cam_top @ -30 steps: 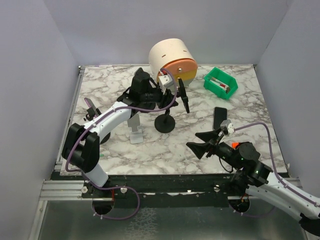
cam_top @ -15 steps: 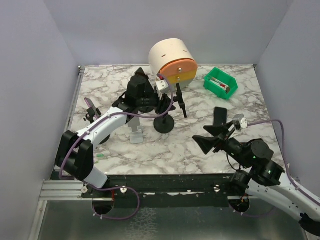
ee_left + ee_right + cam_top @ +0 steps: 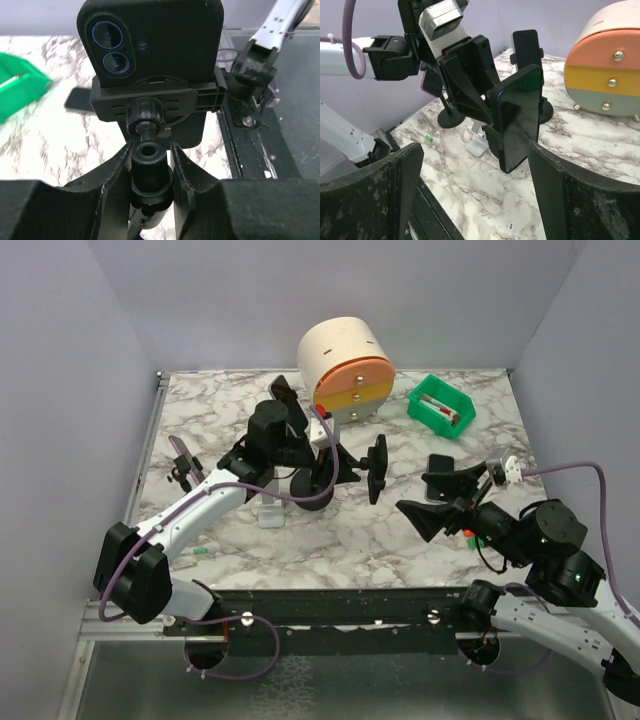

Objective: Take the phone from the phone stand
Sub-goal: Pick up the phone stand at the center of the board, then place the phone stand at the center of the board.

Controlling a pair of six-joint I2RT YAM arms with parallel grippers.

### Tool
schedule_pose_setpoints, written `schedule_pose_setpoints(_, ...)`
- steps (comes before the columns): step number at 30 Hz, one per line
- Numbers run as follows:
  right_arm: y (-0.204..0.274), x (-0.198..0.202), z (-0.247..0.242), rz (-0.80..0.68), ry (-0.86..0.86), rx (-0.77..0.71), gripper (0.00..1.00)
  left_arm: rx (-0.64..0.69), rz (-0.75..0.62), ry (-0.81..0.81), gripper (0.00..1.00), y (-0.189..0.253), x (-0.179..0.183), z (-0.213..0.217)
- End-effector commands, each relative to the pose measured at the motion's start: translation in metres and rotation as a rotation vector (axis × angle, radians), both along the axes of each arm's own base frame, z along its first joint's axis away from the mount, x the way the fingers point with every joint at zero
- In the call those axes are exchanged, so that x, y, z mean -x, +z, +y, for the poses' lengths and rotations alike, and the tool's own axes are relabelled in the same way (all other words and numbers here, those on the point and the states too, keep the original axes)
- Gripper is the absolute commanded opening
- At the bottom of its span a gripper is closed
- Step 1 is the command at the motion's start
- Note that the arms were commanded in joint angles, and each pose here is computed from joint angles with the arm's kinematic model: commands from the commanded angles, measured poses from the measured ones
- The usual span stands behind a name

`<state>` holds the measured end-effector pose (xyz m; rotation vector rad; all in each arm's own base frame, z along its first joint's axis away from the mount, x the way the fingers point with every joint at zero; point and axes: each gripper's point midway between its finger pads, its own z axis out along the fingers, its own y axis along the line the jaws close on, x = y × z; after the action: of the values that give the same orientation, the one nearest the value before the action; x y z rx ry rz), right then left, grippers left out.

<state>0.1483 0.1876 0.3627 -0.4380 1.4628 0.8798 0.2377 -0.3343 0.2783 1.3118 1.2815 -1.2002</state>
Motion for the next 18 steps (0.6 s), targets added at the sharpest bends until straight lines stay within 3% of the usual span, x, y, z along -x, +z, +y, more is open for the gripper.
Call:
schedule_pose_setpoints(1, -0.009, 0.014, 0.011, -0.009, 0.114, 0.125, 0.91, 0.152, -0.207, -0.161, 0.0, 0.063, 0.035, -0.005)
schedule_pose_setpoints(18, 0.002, 0.027, -0.008, -0.086, 0.117, 0.132, 0.91, 0.158, -0.116, -0.338, 0.0, 0.035, 0.087, -0.022)
